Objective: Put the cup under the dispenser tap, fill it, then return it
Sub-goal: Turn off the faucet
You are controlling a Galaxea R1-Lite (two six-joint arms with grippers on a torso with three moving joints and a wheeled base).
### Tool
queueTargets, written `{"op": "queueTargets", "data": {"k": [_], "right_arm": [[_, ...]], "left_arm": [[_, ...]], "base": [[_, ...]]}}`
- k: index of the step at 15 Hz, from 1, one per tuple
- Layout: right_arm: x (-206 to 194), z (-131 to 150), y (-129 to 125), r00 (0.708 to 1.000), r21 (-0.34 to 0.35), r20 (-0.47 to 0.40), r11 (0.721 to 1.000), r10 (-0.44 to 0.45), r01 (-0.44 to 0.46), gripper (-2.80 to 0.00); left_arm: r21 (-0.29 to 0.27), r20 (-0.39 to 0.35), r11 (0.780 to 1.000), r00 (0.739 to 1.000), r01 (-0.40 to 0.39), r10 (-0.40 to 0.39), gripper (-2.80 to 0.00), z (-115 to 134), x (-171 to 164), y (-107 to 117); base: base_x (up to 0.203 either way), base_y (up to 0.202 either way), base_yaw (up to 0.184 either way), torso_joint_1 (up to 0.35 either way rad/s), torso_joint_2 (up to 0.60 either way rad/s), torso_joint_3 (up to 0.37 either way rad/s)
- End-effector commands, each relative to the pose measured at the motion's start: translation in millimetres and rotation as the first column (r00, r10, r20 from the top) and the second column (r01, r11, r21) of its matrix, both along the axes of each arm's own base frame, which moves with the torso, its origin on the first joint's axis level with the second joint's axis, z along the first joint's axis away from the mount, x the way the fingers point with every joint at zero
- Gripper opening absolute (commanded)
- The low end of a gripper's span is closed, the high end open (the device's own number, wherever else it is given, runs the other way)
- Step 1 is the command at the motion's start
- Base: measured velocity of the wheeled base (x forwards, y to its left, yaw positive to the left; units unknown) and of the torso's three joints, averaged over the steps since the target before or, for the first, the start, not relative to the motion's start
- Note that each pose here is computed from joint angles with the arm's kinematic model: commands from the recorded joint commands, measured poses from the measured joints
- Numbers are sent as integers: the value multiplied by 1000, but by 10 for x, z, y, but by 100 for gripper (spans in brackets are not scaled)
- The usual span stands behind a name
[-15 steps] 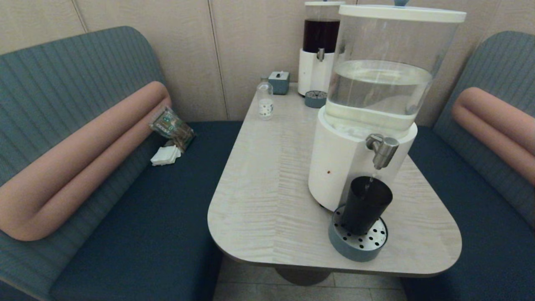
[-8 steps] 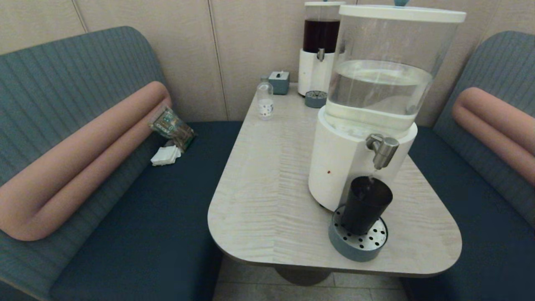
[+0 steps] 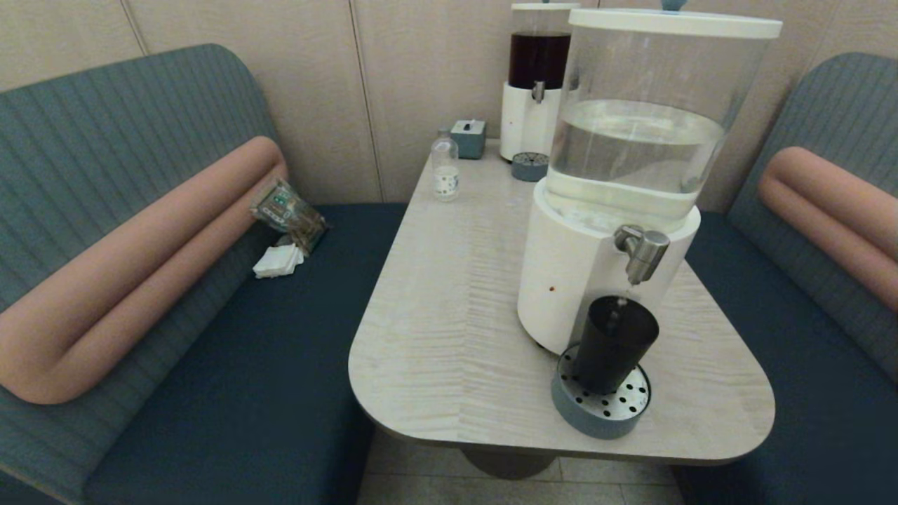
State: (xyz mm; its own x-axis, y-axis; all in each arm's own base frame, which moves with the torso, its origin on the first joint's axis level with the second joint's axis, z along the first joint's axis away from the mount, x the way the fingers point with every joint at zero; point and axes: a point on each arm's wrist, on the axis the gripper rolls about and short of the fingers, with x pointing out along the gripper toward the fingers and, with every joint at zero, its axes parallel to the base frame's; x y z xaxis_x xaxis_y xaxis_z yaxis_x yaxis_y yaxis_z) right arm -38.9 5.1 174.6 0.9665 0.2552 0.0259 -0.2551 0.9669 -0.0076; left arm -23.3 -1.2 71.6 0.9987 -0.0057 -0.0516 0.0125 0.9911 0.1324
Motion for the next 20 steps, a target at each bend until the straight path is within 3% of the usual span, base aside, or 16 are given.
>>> {"op": "queueTargets", "data": {"k": [1, 8, 10, 13, 20], "right_arm": [[-36, -128, 2, 1000, -22, 21, 1000, -5, 5, -280], [150, -813, -29, 968, -140, 199, 973, -155, 185, -280], [161, -885, -38, 971, -106, 140, 972, -192, 207, -280], [171, -990, -48, 971, -115, 34, 964, -239, 241, -280], [171, -994, -49, 969, -70, 18, 967, -246, 247, -280]], "left_arm": [[1, -1, 1000, 1000, 0, 0, -280, 0, 1, 0], [1, -1, 1000, 1000, 1, -1, -280, 0, 1, 0], [0, -1, 1000, 1000, 0, 0, -280, 0, 1, 0], [0, -2, 1000, 1000, 0, 0, -280, -1, 1, 0], [1, -4, 1000, 1000, -1, 1, -280, 3, -1, 0]], "base": [[0, 0, 0, 0, 0, 0], [0, 0, 0, 0, 0, 0], [0, 0, 0, 0, 0, 0], [0, 0, 0, 0, 0, 0], [0, 0, 0, 0, 0, 0]]}}
